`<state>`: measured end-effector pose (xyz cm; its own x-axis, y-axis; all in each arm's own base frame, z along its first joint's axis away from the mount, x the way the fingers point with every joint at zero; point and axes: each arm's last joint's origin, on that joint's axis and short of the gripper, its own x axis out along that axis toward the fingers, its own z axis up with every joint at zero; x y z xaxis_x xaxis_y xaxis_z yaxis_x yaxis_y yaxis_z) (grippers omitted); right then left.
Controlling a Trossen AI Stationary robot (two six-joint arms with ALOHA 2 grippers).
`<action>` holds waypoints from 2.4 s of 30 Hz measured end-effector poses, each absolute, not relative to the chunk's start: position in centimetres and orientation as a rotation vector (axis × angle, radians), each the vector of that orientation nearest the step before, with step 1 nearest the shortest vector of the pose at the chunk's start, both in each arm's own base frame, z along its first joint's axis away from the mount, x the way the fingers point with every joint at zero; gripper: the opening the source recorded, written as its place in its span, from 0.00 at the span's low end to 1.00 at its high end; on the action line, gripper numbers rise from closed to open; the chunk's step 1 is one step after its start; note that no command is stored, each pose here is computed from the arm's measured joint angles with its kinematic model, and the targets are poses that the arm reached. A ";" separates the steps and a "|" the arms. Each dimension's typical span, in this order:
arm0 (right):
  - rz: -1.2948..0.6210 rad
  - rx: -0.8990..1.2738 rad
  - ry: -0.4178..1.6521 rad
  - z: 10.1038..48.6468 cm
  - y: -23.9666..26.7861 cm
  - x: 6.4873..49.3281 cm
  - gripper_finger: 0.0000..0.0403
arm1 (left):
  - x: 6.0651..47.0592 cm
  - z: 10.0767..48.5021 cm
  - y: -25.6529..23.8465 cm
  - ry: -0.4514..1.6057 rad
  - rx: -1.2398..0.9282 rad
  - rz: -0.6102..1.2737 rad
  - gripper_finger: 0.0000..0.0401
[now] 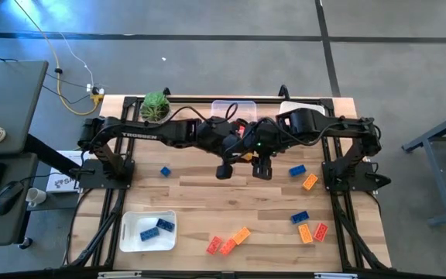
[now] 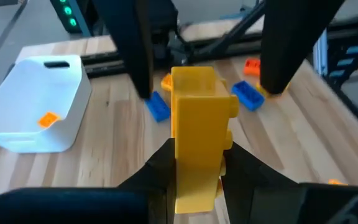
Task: Sort & place blocks by color
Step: Put the yellow game piece into the top white bin
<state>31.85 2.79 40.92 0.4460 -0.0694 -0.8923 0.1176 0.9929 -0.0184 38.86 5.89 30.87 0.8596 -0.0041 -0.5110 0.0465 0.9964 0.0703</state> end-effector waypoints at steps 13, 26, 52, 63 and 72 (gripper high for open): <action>-0.136 0.089 1.101 40.9 2.8 31.8 0.40 | 39.3 31.6 5.6 0.456 0.060 -0.020 0.17; -0.144 0.086 1.120 40.8 2.7 31.7 0.17 | 39.3 31.6 5.9 0.459 0.018 0.046 0.28; -0.629 0.127 1.340 35.6 -1.8 31.0 0.17 | 37.1 28.9 7.1 0.802 -0.013 0.159 0.51; -0.936 0.173 1.528 29.8 -8.1 29.0 0.17 | 35.8 27.9 7.1 0.982 0.045 0.245 0.50; -1.069 0.297 1.711 25.7 -13.2 25.5 0.21 | 35.3 27.6 7.0 1.042 0.044 0.244 0.50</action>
